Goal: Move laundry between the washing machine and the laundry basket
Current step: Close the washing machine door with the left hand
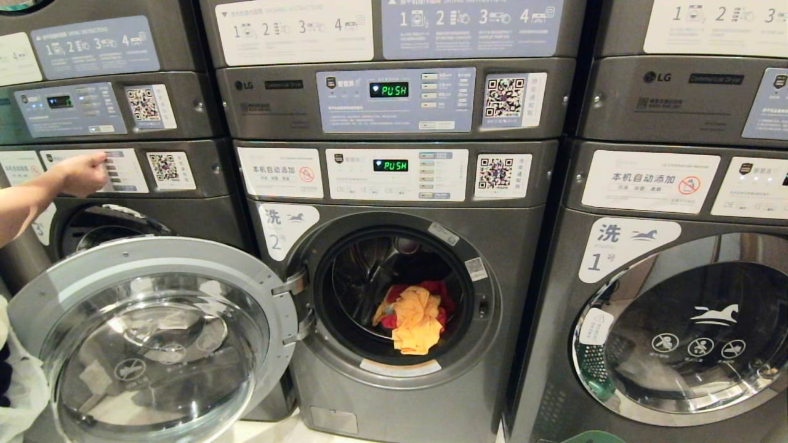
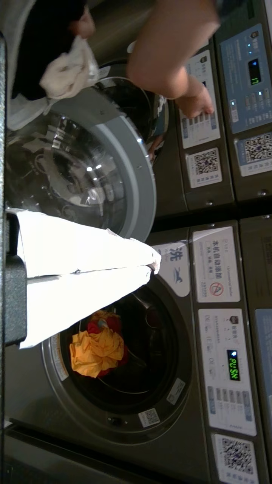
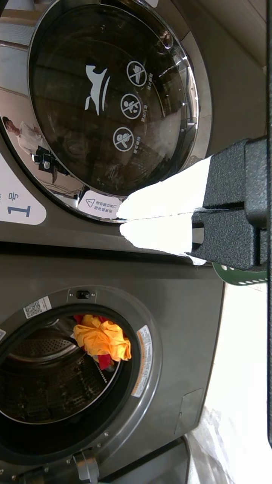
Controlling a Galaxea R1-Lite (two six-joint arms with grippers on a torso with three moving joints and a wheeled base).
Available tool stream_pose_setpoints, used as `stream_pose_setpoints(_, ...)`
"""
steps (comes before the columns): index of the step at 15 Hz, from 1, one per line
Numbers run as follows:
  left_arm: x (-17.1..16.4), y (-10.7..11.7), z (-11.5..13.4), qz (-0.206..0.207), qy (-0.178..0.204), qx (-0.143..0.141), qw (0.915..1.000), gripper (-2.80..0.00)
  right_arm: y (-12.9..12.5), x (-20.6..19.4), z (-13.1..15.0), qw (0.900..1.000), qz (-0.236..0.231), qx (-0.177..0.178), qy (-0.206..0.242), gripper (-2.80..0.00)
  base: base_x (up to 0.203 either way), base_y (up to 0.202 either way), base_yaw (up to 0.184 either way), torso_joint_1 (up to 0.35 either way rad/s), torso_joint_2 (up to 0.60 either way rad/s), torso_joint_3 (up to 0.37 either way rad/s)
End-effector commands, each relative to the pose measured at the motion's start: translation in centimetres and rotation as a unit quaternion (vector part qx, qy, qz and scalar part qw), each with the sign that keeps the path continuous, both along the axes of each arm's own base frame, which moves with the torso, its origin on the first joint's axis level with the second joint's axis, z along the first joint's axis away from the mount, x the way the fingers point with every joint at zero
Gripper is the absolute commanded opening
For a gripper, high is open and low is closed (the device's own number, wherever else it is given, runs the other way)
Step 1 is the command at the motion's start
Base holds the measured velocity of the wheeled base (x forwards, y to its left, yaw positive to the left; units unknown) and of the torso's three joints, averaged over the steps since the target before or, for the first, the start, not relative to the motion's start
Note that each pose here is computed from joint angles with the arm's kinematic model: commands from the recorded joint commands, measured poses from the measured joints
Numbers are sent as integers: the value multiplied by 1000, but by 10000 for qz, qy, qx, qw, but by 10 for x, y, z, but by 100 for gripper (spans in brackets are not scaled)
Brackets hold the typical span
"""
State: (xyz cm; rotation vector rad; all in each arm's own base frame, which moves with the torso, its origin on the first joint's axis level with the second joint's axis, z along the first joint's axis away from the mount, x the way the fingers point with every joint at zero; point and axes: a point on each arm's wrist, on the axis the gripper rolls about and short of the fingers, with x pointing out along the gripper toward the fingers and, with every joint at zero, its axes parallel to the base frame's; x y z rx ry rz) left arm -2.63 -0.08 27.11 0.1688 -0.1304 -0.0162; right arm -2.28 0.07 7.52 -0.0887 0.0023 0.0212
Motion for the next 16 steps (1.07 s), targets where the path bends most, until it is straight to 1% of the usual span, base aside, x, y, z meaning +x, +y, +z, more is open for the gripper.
stream_pose_setpoints(1,94,1,49,10,977,50,9952,-280,0,0,0,10000,10,-24,7,-280,0,0,0,0,0,0)
stream_pose_setpoints(2,123,1,60,0,1163,68,9932,-280,0,0,0,10000,2,-17,-1,-280,0,0,0,0,0,0)
stream_pose_setpoints(3,150,1,66,-13,1346,81,9909,-280,0,0,0,10000,2,-24,2,-280,0,0,0,0,0,0)
stream_pose_setpoints(4,174,1,69,-25,1517,89,9884,-280,0,0,0,10000,2,-24,1,-280,0,0,0,0,0,0)
stream_pose_setpoints(6,222,2,65,47,1878,95,9822,-280,0,0,0,10000,-6,-16,7,-280,0,0,0,0,0,0)
stream_pose_setpoints(7,241,3,61,214,2034,95,9788,-280,0,0,0,10000,-6,-24,7,-280,0,0,0,0,0,0)
stream_pose_setpoints(9,276,6,53,777,2283,3,9705,-280,0,0,0,10000,2,-32,6,-280,0,0,0,0,0,0)
stream_pose_setpoints(11,304,11,46,1392,2419,-111,9602,-280,0,0,0,10000,-6,-16,7,-280,0,0,0,0,0,0)
stream_pose_setpoints(13,333,22,38,1921,2502,-167,9488,-280,0,0,0,10000,-6,-1,7,-280,0,0,0,0,0,0)
stream_pose_setpoints(16,367,40,26,2300,2625,-244,9368,-280,0,0,0,10000,2,14,7,-280,0,0,0,0,0,0)
